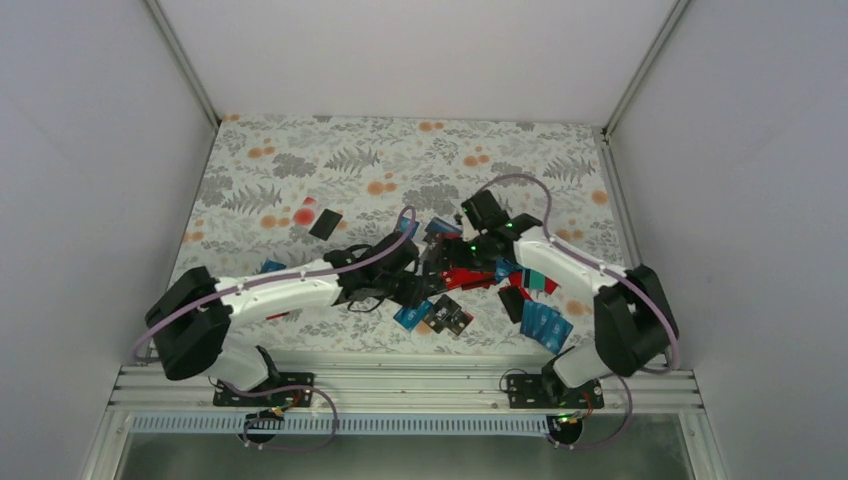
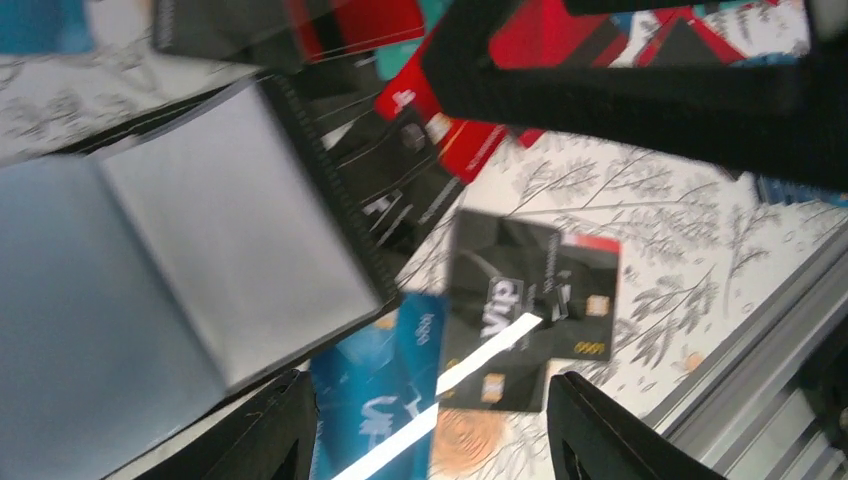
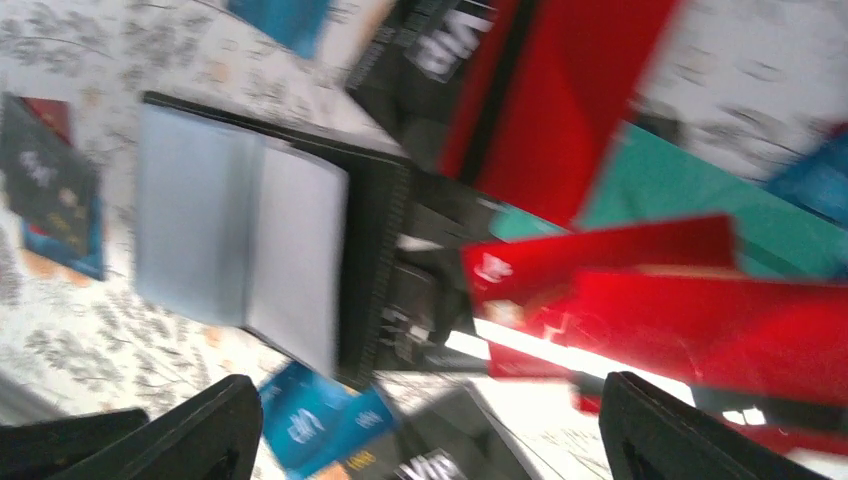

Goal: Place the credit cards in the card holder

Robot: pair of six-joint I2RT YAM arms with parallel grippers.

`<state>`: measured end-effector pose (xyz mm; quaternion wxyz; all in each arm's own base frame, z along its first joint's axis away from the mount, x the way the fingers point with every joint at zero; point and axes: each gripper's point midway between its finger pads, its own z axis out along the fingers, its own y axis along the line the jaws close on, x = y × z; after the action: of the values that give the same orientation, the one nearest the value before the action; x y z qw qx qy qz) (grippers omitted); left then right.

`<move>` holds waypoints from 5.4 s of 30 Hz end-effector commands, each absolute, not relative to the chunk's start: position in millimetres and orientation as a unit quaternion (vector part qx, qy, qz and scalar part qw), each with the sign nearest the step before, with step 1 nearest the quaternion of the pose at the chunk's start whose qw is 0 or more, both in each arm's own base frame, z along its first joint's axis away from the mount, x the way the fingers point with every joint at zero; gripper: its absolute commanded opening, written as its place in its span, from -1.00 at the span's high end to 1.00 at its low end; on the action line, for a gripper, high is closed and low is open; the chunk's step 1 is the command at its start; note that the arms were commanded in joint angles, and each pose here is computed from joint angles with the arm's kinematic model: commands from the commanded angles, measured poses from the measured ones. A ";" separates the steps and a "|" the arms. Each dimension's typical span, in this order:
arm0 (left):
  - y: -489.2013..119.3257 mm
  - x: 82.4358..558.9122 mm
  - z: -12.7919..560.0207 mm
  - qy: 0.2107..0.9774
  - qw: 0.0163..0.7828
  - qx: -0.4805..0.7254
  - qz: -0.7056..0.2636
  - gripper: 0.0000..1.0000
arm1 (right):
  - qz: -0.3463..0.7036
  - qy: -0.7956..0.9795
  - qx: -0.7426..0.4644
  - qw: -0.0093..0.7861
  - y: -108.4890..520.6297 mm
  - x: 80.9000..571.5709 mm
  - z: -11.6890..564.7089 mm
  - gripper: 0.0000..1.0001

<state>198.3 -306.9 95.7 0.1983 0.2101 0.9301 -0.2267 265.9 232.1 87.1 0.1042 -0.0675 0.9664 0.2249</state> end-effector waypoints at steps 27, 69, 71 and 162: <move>-461.2 255.2 38.5 0.758 0.235 0.590 -0.147 -0.72 | 0.202 0.919 0.268 0.204 45.2 250.4 108.9 -0.99; -459.7 274.0 64.2 0.775 0.230 0.527 -0.263 -0.12 | 0.367 0.896 0.226 0.109 104.4 242.4 70.4 -0.72; -458.0 277.2 74.9 0.773 0.236 0.520 -0.275 -0.21 | 0.374 0.894 0.225 0.104 107.2 247.2 68.5 -0.70; -424.9 286.5 -6.1 0.842 0.108 0.409 -0.335 0.84 | 0.488 0.858 0.137 0.080 145.2 298.0 41.8 0.17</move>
<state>300.4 -431.4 25.6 0.1528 0.4121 0.8289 -0.3460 301.7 136.3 37.2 0.0800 0.1716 0.8660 0.4629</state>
